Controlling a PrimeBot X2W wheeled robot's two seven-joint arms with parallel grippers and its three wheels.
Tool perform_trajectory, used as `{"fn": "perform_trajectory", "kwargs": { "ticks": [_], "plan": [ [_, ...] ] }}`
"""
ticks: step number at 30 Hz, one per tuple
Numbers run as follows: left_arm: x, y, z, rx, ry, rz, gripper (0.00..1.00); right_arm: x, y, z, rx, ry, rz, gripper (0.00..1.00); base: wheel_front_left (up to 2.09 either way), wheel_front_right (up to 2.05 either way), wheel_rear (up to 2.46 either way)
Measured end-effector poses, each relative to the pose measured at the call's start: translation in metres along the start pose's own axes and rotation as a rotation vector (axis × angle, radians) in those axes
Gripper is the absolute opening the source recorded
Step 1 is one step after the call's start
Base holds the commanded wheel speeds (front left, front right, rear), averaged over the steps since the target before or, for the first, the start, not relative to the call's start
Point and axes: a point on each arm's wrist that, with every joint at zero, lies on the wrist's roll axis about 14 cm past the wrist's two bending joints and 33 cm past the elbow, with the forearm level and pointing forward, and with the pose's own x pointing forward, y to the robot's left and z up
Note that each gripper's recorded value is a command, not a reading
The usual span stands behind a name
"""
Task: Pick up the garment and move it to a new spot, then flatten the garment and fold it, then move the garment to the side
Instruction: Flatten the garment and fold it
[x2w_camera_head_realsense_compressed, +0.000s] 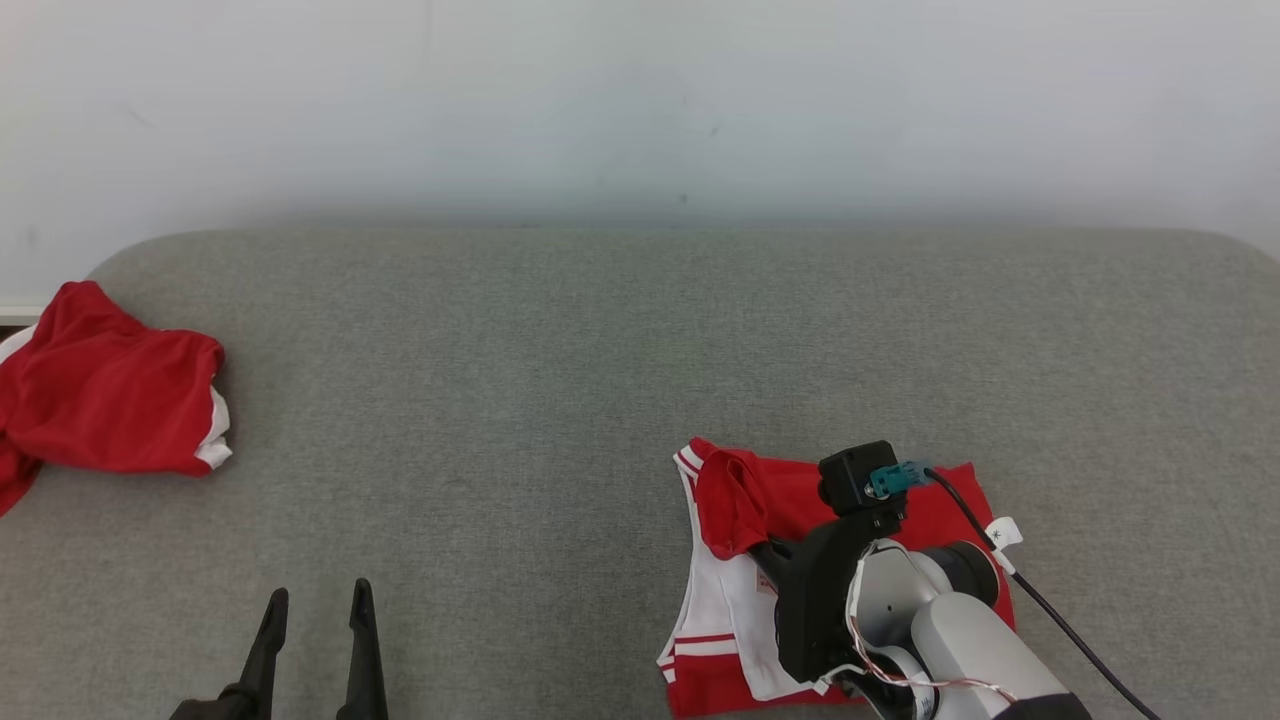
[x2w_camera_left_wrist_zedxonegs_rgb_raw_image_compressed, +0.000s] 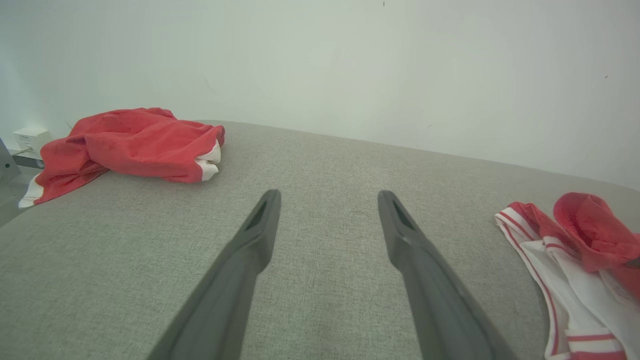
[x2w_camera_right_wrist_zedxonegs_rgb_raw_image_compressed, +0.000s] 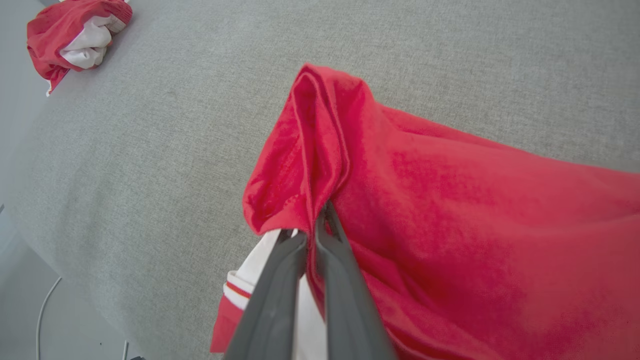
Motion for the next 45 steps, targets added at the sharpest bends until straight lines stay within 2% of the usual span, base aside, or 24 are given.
{"fn": "perform_trajectory", "kwargs": {
  "ticks": [5,6,7,8,13,21,27,31,40,45],
  "plan": [
    [-0.004,0.006,-0.002,0.001,0.007,0.018,1.00,0.013,0.009,0.000,-0.002,0.012,0.035,0.00,0.00,0.00,0.00],
    [-0.005,0.007,-0.002,0.001,0.009,0.022,1.00,0.016,0.010,0.000,-0.007,0.011,0.036,0.16,0.00,0.00,0.00],
    [-0.006,0.008,-0.003,0.002,0.010,0.025,1.00,0.018,0.010,0.000,-0.013,0.011,0.037,0.48,0.00,0.00,0.00],
    [-0.007,0.009,-0.003,0.002,0.011,0.029,1.00,0.020,0.011,0.001,-0.011,0.005,0.041,1.00,0.00,0.00,0.00],
    [-0.008,0.014,-0.003,0.004,0.014,0.045,1.00,0.024,0.018,0.021,0.027,-0.078,0.075,1.00,0.00,0.00,0.00],
    [-0.004,0.013,-0.002,-0.002,0.006,0.042,1.00,0.010,-0.013,0.065,0.082,-0.297,-0.003,1.00,0.00,0.00,0.00],
    [-0.002,0.005,0.002,-0.008,-0.005,0.017,1.00,-0.012,-0.055,0.053,0.032,-0.348,-0.148,1.00,0.00,0.00,0.00],
    [-0.003,0.002,0.005,-0.012,-0.015,0.005,1.00,-0.045,-0.082,0.047,-0.013,-0.442,-0.247,1.00,0.00,0.00,0.00],
    [-0.001,-0.002,0.015,-0.033,-0.047,-0.008,1.00,-0.095,-0.085,0.035,-0.078,-0.609,-0.306,1.00,0.00,0.00,0.00],
    [0.001,-0.006,0.019,-0.038,-0.059,-0.020,1.00,-0.111,-0.088,0.021,-0.081,-0.625,-0.327,1.00,0.00,0.00,0.00]
  ]
}}
